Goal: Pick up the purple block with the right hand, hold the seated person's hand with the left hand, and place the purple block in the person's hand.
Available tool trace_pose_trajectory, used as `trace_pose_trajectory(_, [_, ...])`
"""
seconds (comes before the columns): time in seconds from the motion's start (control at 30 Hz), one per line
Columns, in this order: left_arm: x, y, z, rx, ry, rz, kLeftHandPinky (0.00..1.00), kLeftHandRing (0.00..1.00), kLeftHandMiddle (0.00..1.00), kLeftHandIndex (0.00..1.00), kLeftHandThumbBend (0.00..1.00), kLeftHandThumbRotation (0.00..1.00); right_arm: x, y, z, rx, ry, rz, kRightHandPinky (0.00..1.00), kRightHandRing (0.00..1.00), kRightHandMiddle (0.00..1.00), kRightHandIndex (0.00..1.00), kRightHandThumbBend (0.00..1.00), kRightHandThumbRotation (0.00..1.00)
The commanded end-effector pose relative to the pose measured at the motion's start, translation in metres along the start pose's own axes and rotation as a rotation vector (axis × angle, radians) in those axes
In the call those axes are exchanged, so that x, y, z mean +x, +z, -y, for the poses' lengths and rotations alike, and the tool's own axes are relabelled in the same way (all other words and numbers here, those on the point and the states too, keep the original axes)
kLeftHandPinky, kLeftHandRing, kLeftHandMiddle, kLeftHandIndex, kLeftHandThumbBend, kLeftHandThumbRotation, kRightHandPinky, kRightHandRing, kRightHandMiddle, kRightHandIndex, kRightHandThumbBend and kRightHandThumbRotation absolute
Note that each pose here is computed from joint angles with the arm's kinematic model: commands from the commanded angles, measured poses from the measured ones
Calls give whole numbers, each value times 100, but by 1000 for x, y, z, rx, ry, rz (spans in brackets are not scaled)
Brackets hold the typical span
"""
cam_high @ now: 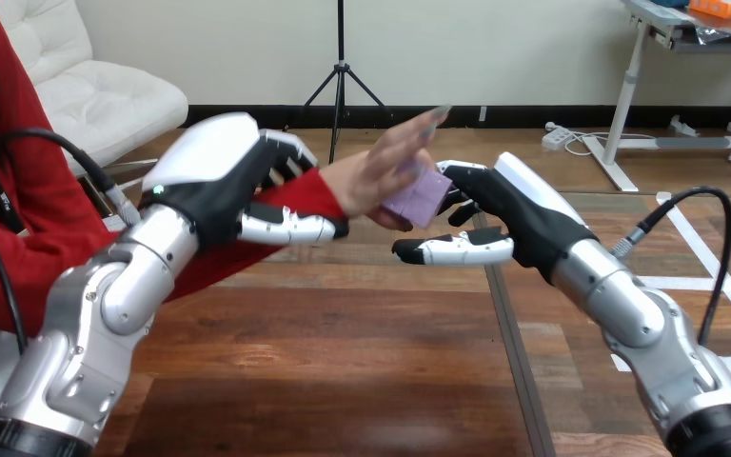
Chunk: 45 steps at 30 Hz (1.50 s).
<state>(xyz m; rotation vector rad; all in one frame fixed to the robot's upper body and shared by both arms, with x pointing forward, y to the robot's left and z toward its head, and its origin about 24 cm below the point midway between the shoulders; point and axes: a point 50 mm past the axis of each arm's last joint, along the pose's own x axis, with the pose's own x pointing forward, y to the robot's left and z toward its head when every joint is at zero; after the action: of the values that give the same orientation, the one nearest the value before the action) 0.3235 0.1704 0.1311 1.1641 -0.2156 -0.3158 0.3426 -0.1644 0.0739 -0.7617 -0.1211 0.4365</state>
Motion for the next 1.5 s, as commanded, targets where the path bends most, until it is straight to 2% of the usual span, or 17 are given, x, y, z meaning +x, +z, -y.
trace_pose_trajectory(0.0, [9,40,-59,25,256,197,49,59,63,64,68,56,-2,7,7,-6,-7,57,71,80,82,85,100,70])
trace_pose_trajectory(0.4, [4,28,-42,-17,221,169,56,71,74,70,71,55,-10,-4,6,6,-2,32,74,84,86,90,100,79])
trace_pose_trajectory(0.6, [1,16,-29,-52,221,144,62,75,77,73,75,56,-16,-10,5,41,-13,19,77,85,87,92,100,80])
trace_pose_trajectory(0.97, [-9,-8,4,-103,163,57,75,82,83,82,79,56,-29,-23,3,90,-44,-13,79,87,90,94,100,81])
trace_pose_trajectory(1.23, [-17,-27,30,-118,122,-10,75,87,86,87,79,56,-40,-32,1,154,-80,-21,80,87,90,93,100,80])
trace_pose_trajectory(1.47, [-24,-42,50,-133,80,-71,75,92,91,94,80,63,-50,-38,-2,196,-98,-25,79,87,90,94,100,79])
